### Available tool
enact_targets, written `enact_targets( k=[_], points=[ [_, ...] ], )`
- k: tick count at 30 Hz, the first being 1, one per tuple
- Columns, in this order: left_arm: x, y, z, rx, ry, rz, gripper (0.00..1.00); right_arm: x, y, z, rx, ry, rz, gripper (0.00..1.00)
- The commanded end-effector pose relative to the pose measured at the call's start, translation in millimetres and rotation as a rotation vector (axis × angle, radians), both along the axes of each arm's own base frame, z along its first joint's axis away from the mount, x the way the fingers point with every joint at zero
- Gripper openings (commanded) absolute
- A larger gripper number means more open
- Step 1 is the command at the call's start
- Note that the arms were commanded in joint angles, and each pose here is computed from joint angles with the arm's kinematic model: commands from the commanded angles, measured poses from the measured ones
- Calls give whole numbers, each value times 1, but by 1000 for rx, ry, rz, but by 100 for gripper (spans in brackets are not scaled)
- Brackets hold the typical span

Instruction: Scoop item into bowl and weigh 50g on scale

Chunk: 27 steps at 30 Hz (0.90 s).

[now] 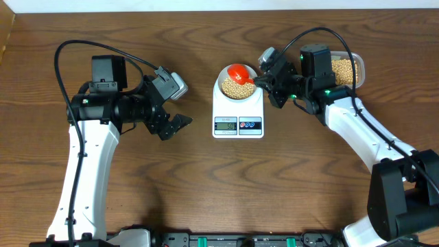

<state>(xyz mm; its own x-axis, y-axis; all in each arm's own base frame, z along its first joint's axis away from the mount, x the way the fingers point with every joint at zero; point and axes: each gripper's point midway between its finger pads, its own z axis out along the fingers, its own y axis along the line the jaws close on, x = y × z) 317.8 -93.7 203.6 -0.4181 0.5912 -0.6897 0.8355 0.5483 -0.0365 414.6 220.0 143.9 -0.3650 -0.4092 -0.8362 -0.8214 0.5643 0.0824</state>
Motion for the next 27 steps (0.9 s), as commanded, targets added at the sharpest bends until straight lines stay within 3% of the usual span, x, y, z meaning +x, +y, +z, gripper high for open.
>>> enact_targets(
  k=[1,14,27],
  points=[
    [1,-1,10,-2,-35,-16,98,0,-2,16,52,24,-39,1],
    [1,-1,10,-1,-35,-16,98,-6,-17,40,290,170,-5,1],
    [1,-1,10,-1,-35,-16,98,11,-109,56,406,212,-167,1]
  ],
)
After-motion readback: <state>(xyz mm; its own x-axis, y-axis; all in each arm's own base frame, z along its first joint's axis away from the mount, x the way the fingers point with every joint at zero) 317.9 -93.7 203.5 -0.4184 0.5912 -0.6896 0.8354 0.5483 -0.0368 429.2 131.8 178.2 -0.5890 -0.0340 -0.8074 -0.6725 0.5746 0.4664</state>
